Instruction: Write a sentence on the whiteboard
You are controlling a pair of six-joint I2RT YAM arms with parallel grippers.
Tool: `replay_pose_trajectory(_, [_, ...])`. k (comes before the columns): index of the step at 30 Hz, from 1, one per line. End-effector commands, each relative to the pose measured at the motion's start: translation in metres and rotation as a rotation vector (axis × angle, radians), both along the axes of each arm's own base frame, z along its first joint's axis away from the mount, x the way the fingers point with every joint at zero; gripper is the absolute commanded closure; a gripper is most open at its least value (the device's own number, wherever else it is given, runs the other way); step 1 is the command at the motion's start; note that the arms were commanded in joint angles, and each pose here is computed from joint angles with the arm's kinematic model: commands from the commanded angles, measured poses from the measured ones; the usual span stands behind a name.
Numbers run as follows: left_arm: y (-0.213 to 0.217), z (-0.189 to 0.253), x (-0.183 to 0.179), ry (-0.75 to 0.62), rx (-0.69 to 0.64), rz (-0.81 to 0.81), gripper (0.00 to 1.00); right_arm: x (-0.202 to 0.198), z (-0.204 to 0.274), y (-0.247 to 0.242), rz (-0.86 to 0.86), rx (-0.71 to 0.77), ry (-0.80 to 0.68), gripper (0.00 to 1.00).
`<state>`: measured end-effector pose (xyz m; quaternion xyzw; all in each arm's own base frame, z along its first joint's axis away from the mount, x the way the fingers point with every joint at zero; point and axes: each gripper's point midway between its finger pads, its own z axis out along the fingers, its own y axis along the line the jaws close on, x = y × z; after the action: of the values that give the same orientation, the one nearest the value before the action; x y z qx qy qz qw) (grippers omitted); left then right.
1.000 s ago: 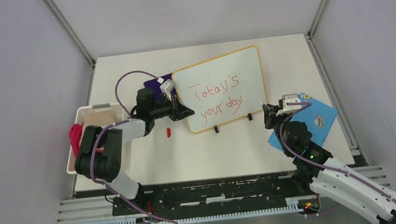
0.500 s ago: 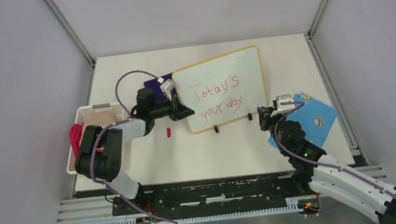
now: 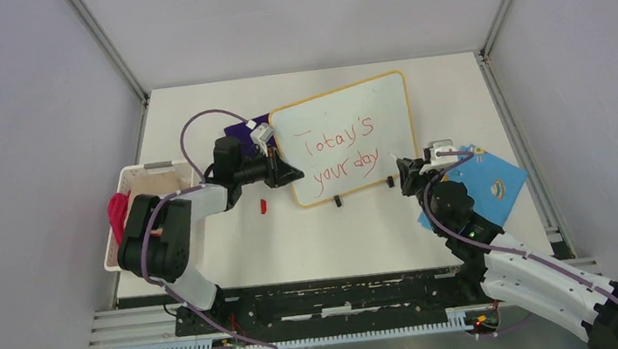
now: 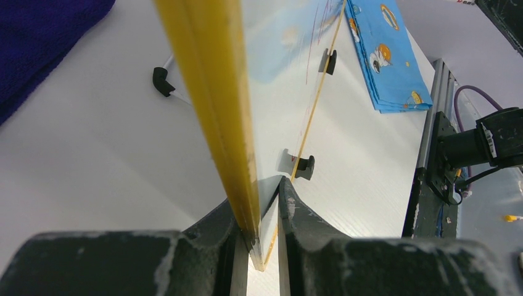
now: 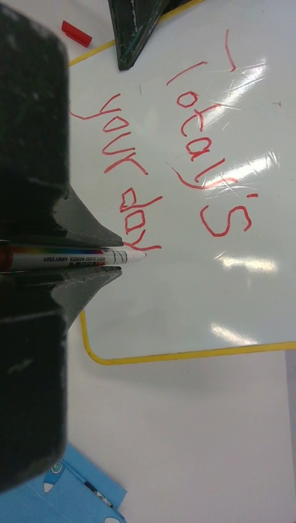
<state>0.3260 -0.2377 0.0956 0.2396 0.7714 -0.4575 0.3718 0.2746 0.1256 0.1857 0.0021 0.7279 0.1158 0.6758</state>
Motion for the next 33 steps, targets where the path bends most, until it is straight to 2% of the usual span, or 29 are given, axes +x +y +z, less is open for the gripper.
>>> replay_pose_trajectory(1, [0.022, -0.066, -0.010, 0.098, 0.210, 0.066, 0.98, 0.007, 0.024, 0.001, -0.007, 0.076, -0.064, 1.00])
replay_pose_trajectory(11, [0.022, -0.067, -0.011, 0.101, 0.210, 0.065, 0.98, 0.014, 0.017, 0.003, 0.013, 0.149, -0.032, 1.00])
replay_pose_trajectory(25, [0.022, -0.067, -0.010, 0.101, 0.211, 0.066, 0.98, 0.019, 0.004, 0.005, 0.065, 0.326, -0.012, 1.00])
replay_pose_trajectory(33, [0.022, -0.066, -0.010, 0.101, 0.209, 0.067, 0.98, 0.026, -0.007, 0.001, 0.020, 0.311, 0.024, 1.00])
